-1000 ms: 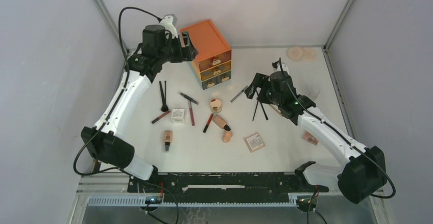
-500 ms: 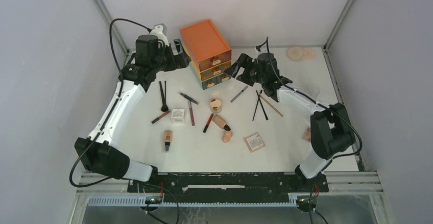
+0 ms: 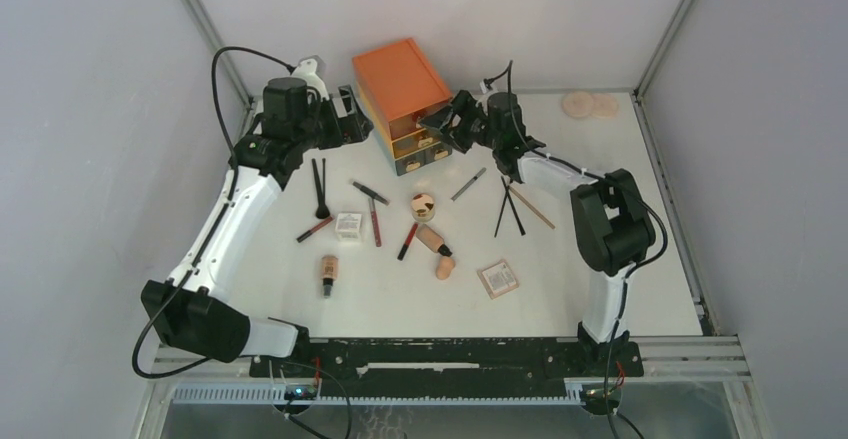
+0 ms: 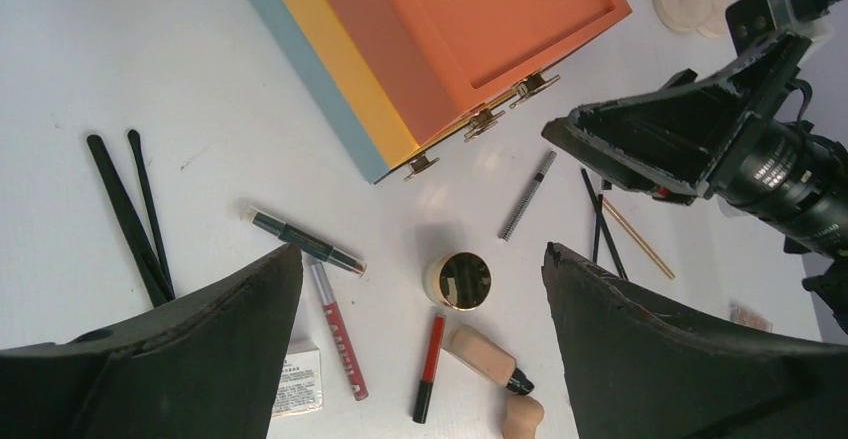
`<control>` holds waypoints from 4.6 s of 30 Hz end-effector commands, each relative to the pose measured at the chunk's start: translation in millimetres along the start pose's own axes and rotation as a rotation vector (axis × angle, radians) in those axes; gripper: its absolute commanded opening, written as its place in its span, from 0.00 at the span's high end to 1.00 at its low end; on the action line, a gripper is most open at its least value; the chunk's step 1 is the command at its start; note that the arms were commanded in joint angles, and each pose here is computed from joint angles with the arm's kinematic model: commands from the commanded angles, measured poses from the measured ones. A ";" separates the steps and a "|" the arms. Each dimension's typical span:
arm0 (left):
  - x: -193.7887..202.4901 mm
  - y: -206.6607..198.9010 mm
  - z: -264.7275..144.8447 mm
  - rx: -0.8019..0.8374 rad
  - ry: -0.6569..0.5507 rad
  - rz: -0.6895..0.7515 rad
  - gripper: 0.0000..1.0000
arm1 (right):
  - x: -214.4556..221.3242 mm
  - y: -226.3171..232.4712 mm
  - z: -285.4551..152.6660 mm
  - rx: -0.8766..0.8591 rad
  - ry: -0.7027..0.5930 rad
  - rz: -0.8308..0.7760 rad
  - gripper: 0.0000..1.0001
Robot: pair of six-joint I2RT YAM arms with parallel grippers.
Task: Organize the makeup
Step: Open the drawer in the storage box, then pick up the makeup tool from the corner of the board.
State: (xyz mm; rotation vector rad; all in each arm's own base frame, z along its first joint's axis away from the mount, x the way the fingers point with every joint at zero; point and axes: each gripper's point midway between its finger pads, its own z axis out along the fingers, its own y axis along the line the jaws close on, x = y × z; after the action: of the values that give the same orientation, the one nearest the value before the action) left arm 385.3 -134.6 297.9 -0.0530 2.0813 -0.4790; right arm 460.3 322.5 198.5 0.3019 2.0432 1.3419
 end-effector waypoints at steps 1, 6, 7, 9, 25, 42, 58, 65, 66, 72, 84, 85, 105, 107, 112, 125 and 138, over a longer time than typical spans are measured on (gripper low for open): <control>-8.4 -5.3 -9.0 0.031 -0.040 0.005 0.06 | -23.5 29.6 8.0 -0.120 -0.033 0.015 0.24; -5.2 -3.8 -8.3 0.030 -0.033 0.009 0.06 | -23.7 28.0 18.3 -0.136 -0.013 0.034 0.32; -4.9 -4.0 -8.7 0.031 -0.032 0.009 0.06 | -24.5 26.4 19.6 -0.135 -0.014 0.038 0.32; -5.1 -4.4 -10.0 0.034 -0.034 0.010 0.06 | -25.8 24.8 21.6 -0.134 -0.021 0.044 0.33; 5.2 -3.4 -14.6 0.043 -0.022 0.007 0.06 | -31.0 30.3 34.2 -0.192 -0.010 0.063 0.54; 10.5 5.9 -16.2 0.007 -0.030 0.021 0.05 | 9.1 9.9 -38.2 -0.139 0.065 0.067 0.63; 5.9 14.4 -19.6 -0.038 -0.038 0.062 0.05 | 38.8 -8.1 -78.6 -0.057 0.082 0.057 0.61; 0.6 10.4 -22.6 -0.023 -0.046 0.061 0.05 | 40.3 -16.9 -95.5 -0.002 0.083 -0.016 0.20; 0.7 10.1 -22.3 -0.021 -0.045 0.059 0.05 | 34.7 -15.7 -102.0 0.007 0.068 -0.036 0.17; -5.0 10.8 -26.6 -0.029 -0.063 0.084 0.03 | -22.9 -36.9 -184.7 0.248 -0.121 -0.176 0.09; -0.2 2.2 -23.9 0.032 -0.083 0.069 0.02 | -83.1 -111.0 -377.5 1.042 -0.588 -0.296 0.08; 0.6 1.5 -22.1 0.036 -0.078 0.064 0.02 | -81.8 -113.6 -380.5 1.050 -0.598 -0.287 0.08; 40.5 -57.9 -8.2 0.121 -0.105 0.303 0.00 | -63.3 -97.7 -359.3 0.792 -0.576 -0.347 0.00; 36.1 -57.8 -3.9 0.099 -0.112 0.274 0.00 | -63.2 -98.5 -363.6 0.794 -0.610 -0.348 0.00; 11.2 -34.5 -8.2 -0.050 -0.163 0.198 0.00 | -62.8 -100.3 -371.8 0.813 -0.653 -0.295 0.00; -16.6 18.2 -40.3 -0.071 -0.240 0.001 0.00 | -147.8 -87.5 -301.0 0.706 -0.589 -0.240 0.02; -23.4 2.9 -56.5 0.021 -0.281 0.112 0.00 | -252.8 -191.1 -202.3 0.894 -0.520 -0.041 0.03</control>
State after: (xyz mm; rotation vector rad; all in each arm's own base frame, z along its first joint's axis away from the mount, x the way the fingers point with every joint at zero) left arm 352.8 -106.7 326.7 -0.0646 1.8498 -0.4041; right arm 518.3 -29.0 189.5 0.8067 2.0529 0.2111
